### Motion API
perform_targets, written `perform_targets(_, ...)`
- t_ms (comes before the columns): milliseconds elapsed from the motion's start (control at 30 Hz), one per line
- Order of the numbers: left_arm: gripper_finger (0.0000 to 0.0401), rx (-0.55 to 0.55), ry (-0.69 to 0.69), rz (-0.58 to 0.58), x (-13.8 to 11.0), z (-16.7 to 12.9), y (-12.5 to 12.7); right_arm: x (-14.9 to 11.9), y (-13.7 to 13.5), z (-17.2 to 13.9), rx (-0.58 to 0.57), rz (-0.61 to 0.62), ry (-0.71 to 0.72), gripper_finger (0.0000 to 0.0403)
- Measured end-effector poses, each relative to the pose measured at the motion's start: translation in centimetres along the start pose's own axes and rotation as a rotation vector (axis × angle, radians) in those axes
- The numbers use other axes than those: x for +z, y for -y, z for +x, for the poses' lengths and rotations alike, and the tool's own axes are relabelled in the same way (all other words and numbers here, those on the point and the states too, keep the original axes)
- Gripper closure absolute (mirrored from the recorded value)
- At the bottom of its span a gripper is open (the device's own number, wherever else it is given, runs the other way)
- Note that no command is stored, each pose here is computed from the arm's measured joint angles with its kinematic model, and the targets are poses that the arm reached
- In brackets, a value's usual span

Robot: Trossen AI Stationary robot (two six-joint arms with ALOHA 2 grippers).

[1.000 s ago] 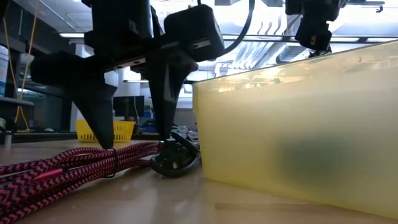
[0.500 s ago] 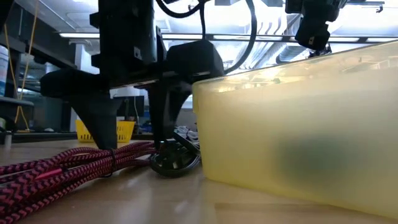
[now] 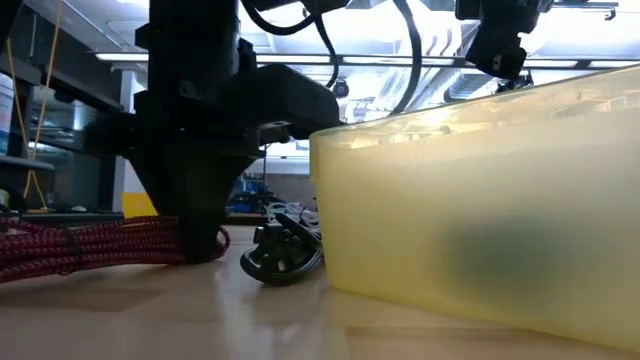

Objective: Pick and place items into bin
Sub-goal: Put the pink USB cable into the yellow bin

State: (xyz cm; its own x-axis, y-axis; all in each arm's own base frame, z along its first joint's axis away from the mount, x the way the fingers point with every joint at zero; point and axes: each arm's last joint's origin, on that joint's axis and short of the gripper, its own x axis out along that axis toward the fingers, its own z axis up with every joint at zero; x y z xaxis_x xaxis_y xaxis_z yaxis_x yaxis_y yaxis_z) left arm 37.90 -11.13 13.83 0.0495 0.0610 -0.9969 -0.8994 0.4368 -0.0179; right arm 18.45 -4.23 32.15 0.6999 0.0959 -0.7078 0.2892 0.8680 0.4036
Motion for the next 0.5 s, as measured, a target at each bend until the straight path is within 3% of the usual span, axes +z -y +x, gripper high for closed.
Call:
perform_targets(233, 0.0393, 0.064, 0.011, 0.173, 1.2, -2.6, -1.8, 0.0, 0.1, 0.0, -0.021, 0.003, 0.006, 0.0402)
perform_targets(500, 0.0398, 0.187, 0.152, 0.327, 6.4, -8.2, -6.5, 0.0, 0.1, 0.0, -0.032, 0.025, 0.011, 0.0402)
